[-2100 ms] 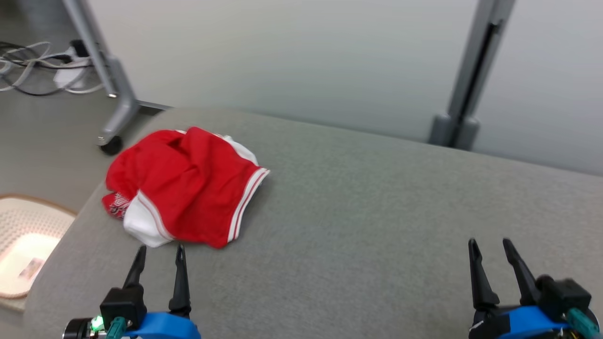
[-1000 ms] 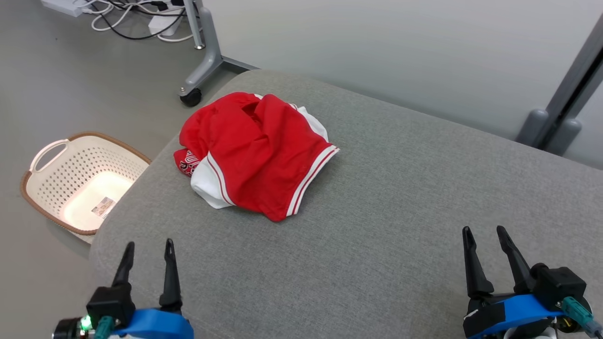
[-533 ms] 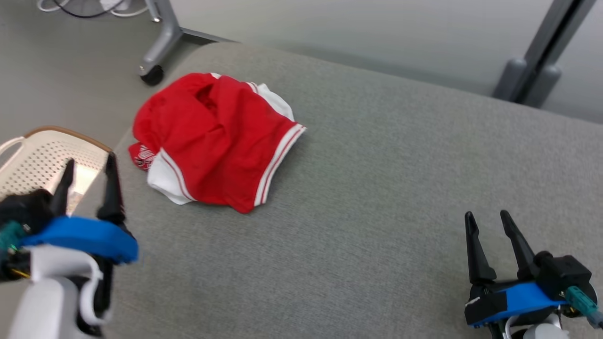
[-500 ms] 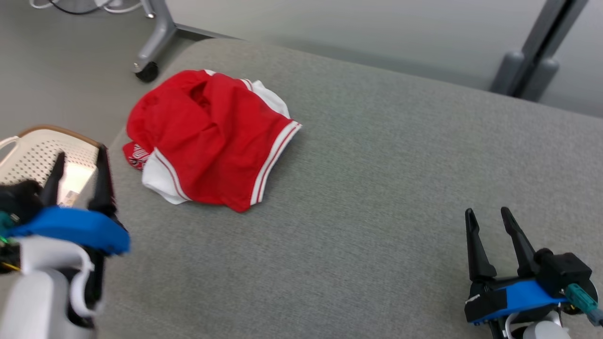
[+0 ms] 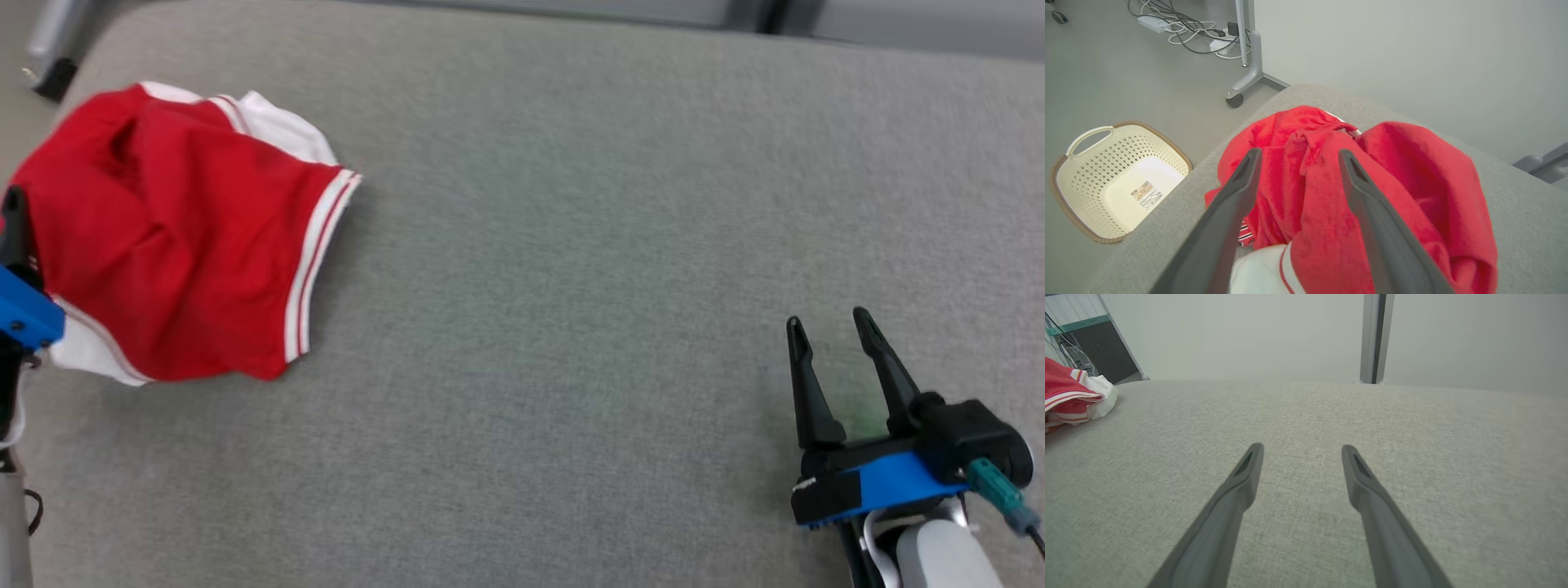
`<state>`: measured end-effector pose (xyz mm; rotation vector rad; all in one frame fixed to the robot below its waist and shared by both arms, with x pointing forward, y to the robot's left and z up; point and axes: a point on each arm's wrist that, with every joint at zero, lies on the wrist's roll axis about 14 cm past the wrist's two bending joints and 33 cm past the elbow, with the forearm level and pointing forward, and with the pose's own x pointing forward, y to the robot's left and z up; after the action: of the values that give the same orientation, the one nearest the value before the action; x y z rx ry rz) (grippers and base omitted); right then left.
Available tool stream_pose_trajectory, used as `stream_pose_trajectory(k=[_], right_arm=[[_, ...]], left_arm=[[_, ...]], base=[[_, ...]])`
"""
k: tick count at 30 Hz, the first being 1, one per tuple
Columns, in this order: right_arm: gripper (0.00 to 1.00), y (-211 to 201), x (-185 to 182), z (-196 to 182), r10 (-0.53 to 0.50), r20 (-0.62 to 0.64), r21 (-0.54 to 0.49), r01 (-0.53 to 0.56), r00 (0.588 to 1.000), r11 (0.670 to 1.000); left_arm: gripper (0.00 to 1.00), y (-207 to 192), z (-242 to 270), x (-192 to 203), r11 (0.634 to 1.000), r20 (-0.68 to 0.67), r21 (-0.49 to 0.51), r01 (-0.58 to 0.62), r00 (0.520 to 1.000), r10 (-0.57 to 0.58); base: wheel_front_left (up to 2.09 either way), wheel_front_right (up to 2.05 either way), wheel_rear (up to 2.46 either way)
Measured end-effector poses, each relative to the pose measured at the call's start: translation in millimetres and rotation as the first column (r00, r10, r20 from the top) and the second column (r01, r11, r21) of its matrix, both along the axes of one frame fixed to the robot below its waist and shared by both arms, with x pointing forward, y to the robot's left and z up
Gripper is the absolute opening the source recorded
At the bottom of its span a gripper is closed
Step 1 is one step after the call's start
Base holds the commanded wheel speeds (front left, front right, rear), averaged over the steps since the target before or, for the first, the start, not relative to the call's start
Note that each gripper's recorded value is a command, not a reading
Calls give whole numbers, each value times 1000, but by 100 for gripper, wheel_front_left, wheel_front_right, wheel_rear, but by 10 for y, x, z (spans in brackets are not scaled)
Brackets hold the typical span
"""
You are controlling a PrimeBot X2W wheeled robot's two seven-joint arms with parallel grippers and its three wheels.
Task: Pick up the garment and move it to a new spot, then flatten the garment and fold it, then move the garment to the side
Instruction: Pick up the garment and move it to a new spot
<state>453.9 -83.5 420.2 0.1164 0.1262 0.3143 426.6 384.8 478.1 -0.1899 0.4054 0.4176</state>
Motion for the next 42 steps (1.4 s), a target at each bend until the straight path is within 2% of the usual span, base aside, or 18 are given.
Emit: stream_pose_trajectory(k=[6,12,13,14,15,18,22,26,31,37,40,42], right_arm=[[100,-210,1,-84,-50,-18,-24,49,999,998],[100,-309,-13,-126,-71,-23,-42,70,997,997],[100,-318,-13,-122,-72,-18,-47,71,997,996],[100,-326,-11,-119,-74,-17,-49,73,997,996],[100,-334,-5,-113,-76,-13,-50,75,997,996],[100,-357,-4,-69,-82,1,-53,82,997,995],[100,-377,3,28,-88,28,-54,89,996,995],[100,-371,-5,179,-92,61,-38,94,994,995],[100,-351,-85,361,-96,90,-3,96,991,995],[100,-374,-223,545,-110,114,38,106,987,994],[100,-453,-295,632,-135,129,56,129,982,990],[100,-530,-348,668,-157,135,62,150,978,987]], left_arm=[[100,-146,-378,224,993,-100,-119,12,995,-24],[100,-343,-803,155,979,-267,-204,5,962,-61],[62,-369,-839,134,978,-282,-210,5,957,-66],[13,-386,-867,115,977,-296,-215,6,953,-70],[0,-404,-891,100,975,-309,-221,6,948,-76],[0,-437,-882,76,973,-311,-231,13,947,-86],[0,-368,-667,104,981,-258,-190,36,962,-85],[0,-301,-210,185,988,-144,-130,79,985,-98],[0,-300,500,254,987,12,-49,151,988,-151],[0,-648,1478,365,953,194,76,293,933,-302],[0,-924,1973,423,921,286,140,362,876,-388],[0,-1188,2257,447,889,341,177,423,821,-458]], base=[[0,0,0],[0,0,0],[0,0,0],[0,0,0],[0,0,0],[0,0,0],[0,0,0],[0,0,0],[0,0,0],[0,0,0],[0,0,0],[0,0,0]])
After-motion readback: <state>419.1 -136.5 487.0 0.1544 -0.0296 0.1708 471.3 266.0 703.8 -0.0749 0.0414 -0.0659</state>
